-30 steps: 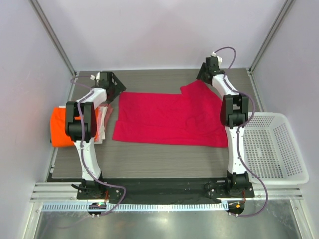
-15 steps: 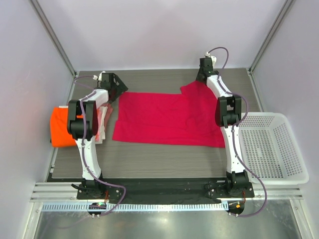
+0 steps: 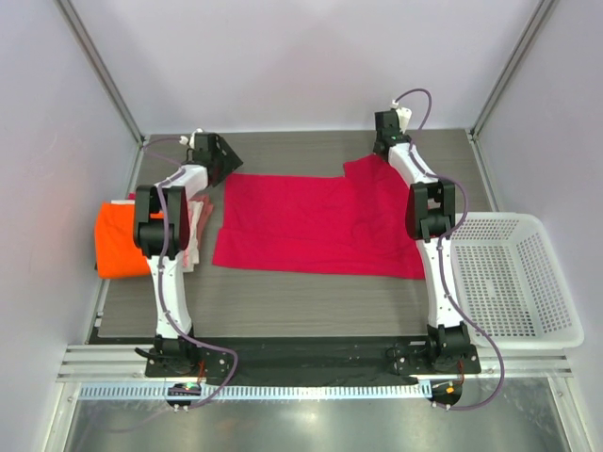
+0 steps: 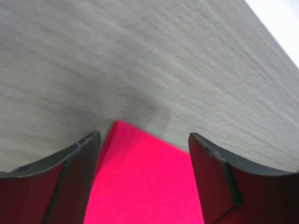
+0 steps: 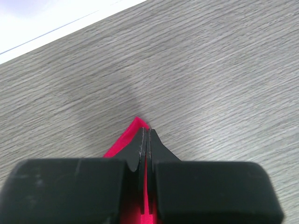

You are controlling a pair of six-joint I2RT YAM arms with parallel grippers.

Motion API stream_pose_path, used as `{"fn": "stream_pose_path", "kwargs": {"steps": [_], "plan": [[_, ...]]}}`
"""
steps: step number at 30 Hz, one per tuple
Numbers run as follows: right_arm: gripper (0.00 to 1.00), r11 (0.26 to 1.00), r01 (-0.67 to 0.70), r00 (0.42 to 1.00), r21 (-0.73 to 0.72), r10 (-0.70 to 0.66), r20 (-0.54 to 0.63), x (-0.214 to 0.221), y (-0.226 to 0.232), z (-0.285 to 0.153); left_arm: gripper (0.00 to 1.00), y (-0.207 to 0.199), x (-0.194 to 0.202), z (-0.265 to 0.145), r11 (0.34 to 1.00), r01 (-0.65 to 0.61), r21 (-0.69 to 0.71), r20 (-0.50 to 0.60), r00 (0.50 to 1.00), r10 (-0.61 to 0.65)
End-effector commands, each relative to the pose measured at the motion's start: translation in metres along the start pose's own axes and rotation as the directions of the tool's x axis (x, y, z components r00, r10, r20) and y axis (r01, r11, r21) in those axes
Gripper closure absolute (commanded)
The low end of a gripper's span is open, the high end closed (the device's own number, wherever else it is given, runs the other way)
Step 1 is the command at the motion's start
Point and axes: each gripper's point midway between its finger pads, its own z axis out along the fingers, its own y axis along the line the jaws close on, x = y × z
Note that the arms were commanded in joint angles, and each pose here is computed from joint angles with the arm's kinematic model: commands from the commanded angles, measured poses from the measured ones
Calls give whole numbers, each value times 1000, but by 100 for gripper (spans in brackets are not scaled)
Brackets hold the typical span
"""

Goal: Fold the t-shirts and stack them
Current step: Fold the tshirt

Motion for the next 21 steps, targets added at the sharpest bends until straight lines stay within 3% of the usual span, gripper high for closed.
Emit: {"fn": "stream_pose_path", "kwargs": {"steps": [1, 4, 11, 12, 13, 17, 21], "plan": [[99, 1000, -3, 1000, 15, 3, 0, -9, -5, -12, 26, -3, 15, 16, 999, -11, 32, -55, 998, 13], [99, 1000, -4, 1000, 16, 4, -4, -7, -6, -11, 42, 2, 25, 22, 1000, -21, 4, -96, 995, 22], [99, 999, -37, 999, 2, 37, -15, -6, -8, -11, 61, 5, 23, 14, 999, -45, -24, -85, 995, 43], [99, 999, -39, 999, 1, 39, -20, -5, -8, -11, 66, 5, 22, 16, 999, -47, -23, -82, 996, 45], [99, 999, -43, 999, -1, 43, -20, -5, -8, -11, 78, 6, 23, 18, 998, -50, -24, -84, 995, 48], [99, 997, -78, 997, 4, 78, -19, -12, -15, -16, 100, 3, 19, 20, 998, -53, -20, -79, 996, 51], [99, 996, -92, 996, 10, 92, -17, -18, -25, -24, 100, 6, 10, 16, 997, -59, -49, -42, 997, 57]]}}
